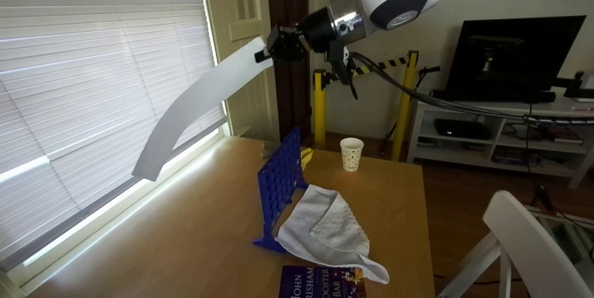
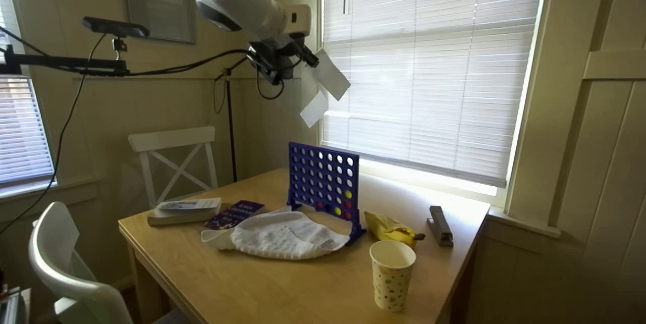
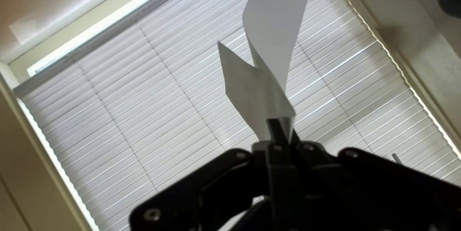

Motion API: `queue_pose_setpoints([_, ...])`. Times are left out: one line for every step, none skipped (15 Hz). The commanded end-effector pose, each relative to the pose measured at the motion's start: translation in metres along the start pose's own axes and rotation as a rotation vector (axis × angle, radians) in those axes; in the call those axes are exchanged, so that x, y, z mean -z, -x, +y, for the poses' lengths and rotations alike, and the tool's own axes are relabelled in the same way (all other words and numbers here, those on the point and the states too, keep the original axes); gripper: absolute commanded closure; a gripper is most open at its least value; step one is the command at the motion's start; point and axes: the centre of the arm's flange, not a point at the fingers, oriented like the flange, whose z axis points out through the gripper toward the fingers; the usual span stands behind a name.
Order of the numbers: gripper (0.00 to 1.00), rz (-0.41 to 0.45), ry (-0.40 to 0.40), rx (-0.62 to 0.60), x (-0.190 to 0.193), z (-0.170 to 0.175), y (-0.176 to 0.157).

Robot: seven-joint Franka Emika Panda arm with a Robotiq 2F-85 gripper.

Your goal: Put the long white strip behind the blue object

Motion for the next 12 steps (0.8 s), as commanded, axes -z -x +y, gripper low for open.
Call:
queue_pose_setpoints([0.99,0.002,-0.001,0.001,0.001,-0.001,-0.001])
queue_pose_setpoints([0.99,0.01,-0.004,0.004,0.004,-0.003,-0.004])
queue_pose_setpoints([0.99,0.017,-0.007,0.007,0.007,-0.006,-0.007])
queue_pose_setpoints([0.99,0.022,-0.009,0.01,0.01,-0.009,-0.009])
queue_pose_setpoints([0.99,0.023,-0.011,0.011,0.011,-0.01,-0.01])
queue_pose_setpoints([1.0,0.024,-0.01,0.012,0.011,-0.01,-0.01])
queue_pose_setpoints([1.0,0.027,0.002,0.019,0.003,-0.007,-0.01])
queue_pose_setpoints([1.0,0.03,0.018,0.035,-0.008,-0.003,-0.011])
queue_pose_setpoints([1.0,0.037,0.032,0.047,-0.016,-0.001,-0.014])
queue_pose_setpoints([1.0,0.022,0.056,0.047,-0.023,-0.001,-0.016])
queue_pose_setpoints([1.0,0.032,0.068,0.057,-0.029,0.002,-0.016])
queue_pose_setpoints([1.0,0.022,0.092,0.059,-0.038,0.005,-0.016])
